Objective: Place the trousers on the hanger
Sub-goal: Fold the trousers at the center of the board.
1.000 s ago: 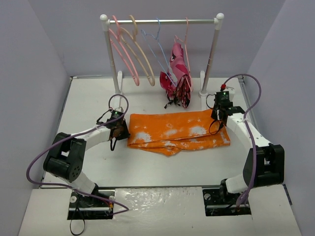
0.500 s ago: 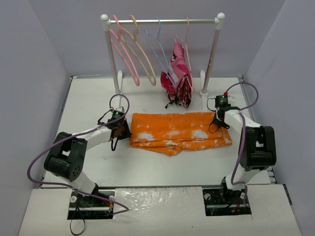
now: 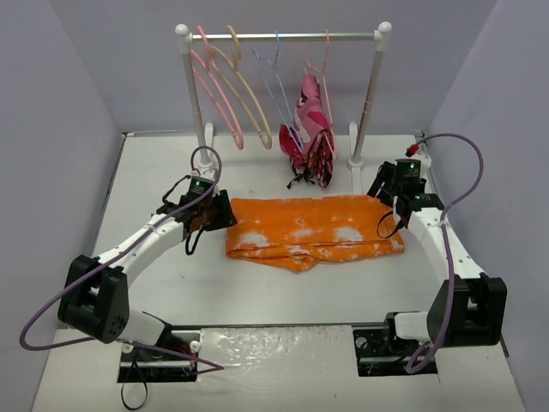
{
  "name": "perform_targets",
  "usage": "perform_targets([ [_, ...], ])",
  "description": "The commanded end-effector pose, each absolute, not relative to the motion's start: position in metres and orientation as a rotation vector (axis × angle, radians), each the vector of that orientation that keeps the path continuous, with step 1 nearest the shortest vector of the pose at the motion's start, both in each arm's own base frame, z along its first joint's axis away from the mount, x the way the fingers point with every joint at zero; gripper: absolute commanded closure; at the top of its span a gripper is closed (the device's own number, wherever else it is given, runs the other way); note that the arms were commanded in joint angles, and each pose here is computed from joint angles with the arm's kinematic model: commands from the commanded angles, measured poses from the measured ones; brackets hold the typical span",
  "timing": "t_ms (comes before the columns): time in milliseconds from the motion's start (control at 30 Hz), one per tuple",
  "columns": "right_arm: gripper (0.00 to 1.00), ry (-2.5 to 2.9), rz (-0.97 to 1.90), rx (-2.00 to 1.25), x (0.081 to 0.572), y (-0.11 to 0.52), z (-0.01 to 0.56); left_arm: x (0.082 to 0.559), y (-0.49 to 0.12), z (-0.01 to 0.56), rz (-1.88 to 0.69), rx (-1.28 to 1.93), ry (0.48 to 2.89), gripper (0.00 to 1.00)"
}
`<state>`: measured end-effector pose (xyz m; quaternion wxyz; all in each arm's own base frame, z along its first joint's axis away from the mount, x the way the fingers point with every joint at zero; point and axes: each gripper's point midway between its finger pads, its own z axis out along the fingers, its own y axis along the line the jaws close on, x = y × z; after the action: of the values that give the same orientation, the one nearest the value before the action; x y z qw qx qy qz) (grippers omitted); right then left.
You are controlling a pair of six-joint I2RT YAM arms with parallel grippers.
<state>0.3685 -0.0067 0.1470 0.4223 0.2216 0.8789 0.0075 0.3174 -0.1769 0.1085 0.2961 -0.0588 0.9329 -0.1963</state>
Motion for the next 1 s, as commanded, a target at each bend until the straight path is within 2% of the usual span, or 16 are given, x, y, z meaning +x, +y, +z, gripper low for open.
perform_targets([
  [0, 0.38, 2.305, 0.324, 0.489, 0.353, 0.052, 0.109, 0.327, -0.199, 0.105, -0.633, -0.088, 2.468, 0.66],
  [267, 0.41, 2.472, 0.373, 0.552, 0.304, 0.066, 0.022, 0.293, -0.191, 0.027, -0.571, -0.153, 2.666, 0.78],
  [467, 0.41, 2.622, 0.218, 0.670, 0.249, 0.056, 0.003, 0.233, -0.145, 0.006, -0.374, -0.336, 2.785, 0.79],
  [633, 0.40, 2.654, 0.213, 0.733, 0.227, 0.060, 0.004, 0.212, -0.125, 0.004, -0.319, -0.441, 2.784, 0.79],
  [800, 0.40, 2.591, 0.339, 0.644, 0.245, 0.074, 0.032, 0.238, -0.127, 0.038, -0.406, -0.436, 2.657, 0.77],
  [900, 0.41, 2.427, 0.472, 0.535, 0.282, 0.088, 0.083, 0.288, -0.154, 0.104, -0.576, -0.300, 2.456, 0.69],
  [967, 0.43, 2.325, 0.543, 0.484, 0.303, 0.096, 0.114, 0.313, -0.168, 0.138, -0.644, -0.227, 2.349, 0.68],
])
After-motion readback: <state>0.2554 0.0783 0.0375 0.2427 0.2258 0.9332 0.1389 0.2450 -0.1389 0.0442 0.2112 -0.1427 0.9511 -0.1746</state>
